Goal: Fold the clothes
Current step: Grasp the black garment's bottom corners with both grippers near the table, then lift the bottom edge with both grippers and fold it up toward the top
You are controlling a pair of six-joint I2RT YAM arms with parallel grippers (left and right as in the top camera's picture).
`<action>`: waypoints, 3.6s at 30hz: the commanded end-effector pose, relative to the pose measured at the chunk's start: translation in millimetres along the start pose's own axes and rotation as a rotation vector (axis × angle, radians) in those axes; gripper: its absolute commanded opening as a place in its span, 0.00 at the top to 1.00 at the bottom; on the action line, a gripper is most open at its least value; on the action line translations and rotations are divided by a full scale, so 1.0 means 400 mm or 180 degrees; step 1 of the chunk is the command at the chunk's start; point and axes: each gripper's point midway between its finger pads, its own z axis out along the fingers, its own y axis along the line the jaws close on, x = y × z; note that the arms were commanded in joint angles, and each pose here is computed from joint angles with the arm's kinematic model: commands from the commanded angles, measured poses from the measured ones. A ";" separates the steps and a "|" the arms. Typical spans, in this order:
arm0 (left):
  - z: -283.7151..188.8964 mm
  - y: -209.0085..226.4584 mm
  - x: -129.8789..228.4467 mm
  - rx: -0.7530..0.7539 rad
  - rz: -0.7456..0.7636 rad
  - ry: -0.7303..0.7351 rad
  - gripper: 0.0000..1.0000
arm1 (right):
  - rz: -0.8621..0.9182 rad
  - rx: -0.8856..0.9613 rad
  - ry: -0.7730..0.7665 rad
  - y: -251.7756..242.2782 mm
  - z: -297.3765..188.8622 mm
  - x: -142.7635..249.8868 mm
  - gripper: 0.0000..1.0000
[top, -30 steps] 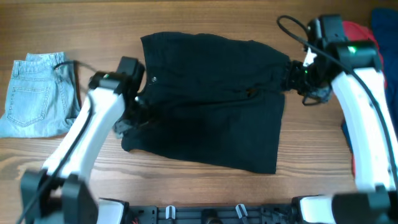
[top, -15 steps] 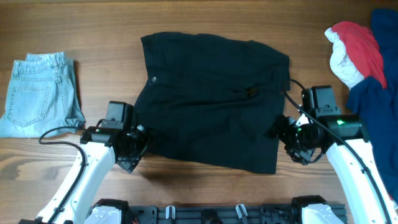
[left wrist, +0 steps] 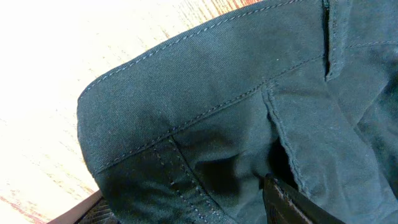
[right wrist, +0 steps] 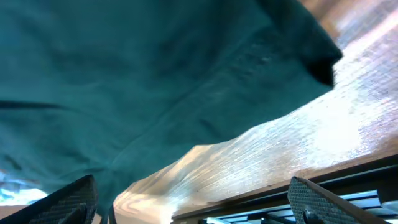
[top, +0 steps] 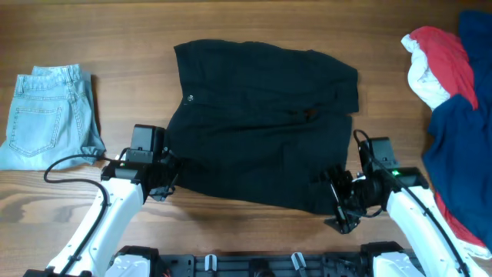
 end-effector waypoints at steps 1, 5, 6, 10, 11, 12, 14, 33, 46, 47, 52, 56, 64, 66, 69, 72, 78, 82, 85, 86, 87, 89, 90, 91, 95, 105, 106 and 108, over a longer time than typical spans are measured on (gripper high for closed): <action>0.000 0.009 -0.012 -0.0038 -0.0041 -0.0091 0.35 | 0.0198 0.0027 0.0111 -0.024 0.019 0.012 0.06; 0.000 0.012 -0.011 -0.0051 -0.0032 -0.0083 0.37 | 0.0391 0.0192 -0.0175 -0.062 0.030 -0.028 0.12; 0.000 0.012 -0.011 -0.0052 -0.0020 -0.0081 0.38 | 0.0440 0.0221 -0.0263 -0.070 0.033 -0.041 0.16; 0.000 0.015 -0.008 -0.0068 -0.0021 -0.0065 0.37 | 0.0547 0.0290 -0.0705 -0.081 0.028 -0.102 0.23; 0.000 0.015 -0.008 -0.0067 -0.0021 -0.0066 0.37 | 0.0511 0.0259 -0.0919 -0.073 0.021 -0.133 0.23; 0.000 0.015 -0.008 -0.0068 -0.0021 -0.0064 0.37 | 0.0543 0.0259 -0.1069 -0.072 0.016 -0.153 0.23; 0.000 0.016 -0.007 -0.0072 -0.0021 -0.0062 0.37 | 0.0552 0.0248 -0.1166 -0.067 0.015 -0.170 0.27; -0.002 0.036 -0.029 -0.0200 -0.0021 -0.0229 0.54 | 0.0666 0.0544 -0.0927 -0.094 0.064 -0.166 0.78; -0.015 0.097 -0.026 -0.0544 0.0260 -0.0252 0.96 | -0.0294 0.0455 -0.0800 -0.037 0.055 -0.161 0.96; -0.022 0.111 -0.018 -0.0599 0.0260 -0.0222 0.96 | -0.0393 0.0456 -0.0800 -0.027 0.048 -0.159 0.96; -0.085 0.108 0.012 -0.0356 0.0546 -0.0142 0.96 | -0.0705 0.0385 -0.0844 0.031 -0.012 -0.143 0.96; -0.211 0.075 0.010 0.0172 0.0723 -0.0438 0.96 | -0.0866 0.0272 -0.1170 0.071 -0.126 -0.122 0.96; -0.458 0.004 -0.007 0.0920 0.1102 -0.1017 0.96 | -0.1242 -0.0493 -0.2044 0.160 -0.422 -0.037 0.96; -0.494 -0.024 -0.018 0.1087 0.1099 -0.1135 0.96 | -0.1385 -0.0628 -0.2247 0.192 -0.485 -0.024 0.96; -0.514 -0.083 -0.067 0.1230 0.1054 -0.1409 0.96 | -0.1725 -0.0674 -0.2622 0.290 -0.578 -0.034 0.96; -0.489 -0.142 -0.114 0.1180 0.1024 -0.1496 0.96 | -0.1872 -0.0499 -0.2689 0.383 -0.588 -0.073 0.95; -0.311 -0.268 -0.219 0.0783 0.1022 -0.1469 0.96 | -0.2171 -0.0337 -0.2789 0.578 -0.504 -0.206 0.96; -0.213 -0.361 -0.309 0.0792 0.0942 -0.1769 0.95 | -0.2317 -0.0311 -0.2798 0.658 -0.429 -0.278 0.96; -0.148 -0.402 -0.333 0.0839 0.0936 -0.1799 0.89 | -0.2317 -0.0286 -0.2784 0.681 -0.390 -0.311 0.96; -0.129 -0.409 -0.338 0.0835 0.0937 -0.1796 0.87 | -0.2319 -0.0292 -0.2788 0.690 -0.380 -0.321 0.96; -0.110 -0.417 -0.343 0.0842 0.0936 -0.1801 0.87 | -0.2320 -0.0304 -0.2794 0.698 -0.372 -0.328 0.96; -0.088 -0.431 -0.352 0.0879 0.0931 -0.1825 0.87 | -0.2330 -0.0352 -0.2824 0.717 -0.362 -0.341 0.96; -0.082 -0.443 -0.358 0.0923 0.0925 -0.1856 0.88 | -0.2339 -0.0386 -0.2833 0.728 -0.356 -0.347 0.96; -0.083 -0.452 -0.363 0.0966 0.0917 -0.1887 0.88 | -0.2351 -0.0432 -0.2836 0.738 -0.353 -0.349 0.96; -0.101 -0.479 -0.375 0.1122 0.0894 -0.1995 0.77 | -0.2350 -0.0521 -0.2805 0.766 -0.322 -0.367 0.90; -0.161 -0.429 -0.240 0.1015 0.1692 -0.1257 0.55 | -0.2398 0.0114 -0.2489 0.639 -0.300 -0.393 0.07; -0.160 -0.417 -0.208 0.1043 0.1735 -0.1054 0.55 | -0.2344 0.0227 -0.2402 0.610 -0.294 -0.395 0.06; -0.141 -0.367 -0.168 0.0873 0.1737 -0.0742 0.55 | -0.2232 0.0524 -0.2168 0.538 -0.277 -0.391 0.04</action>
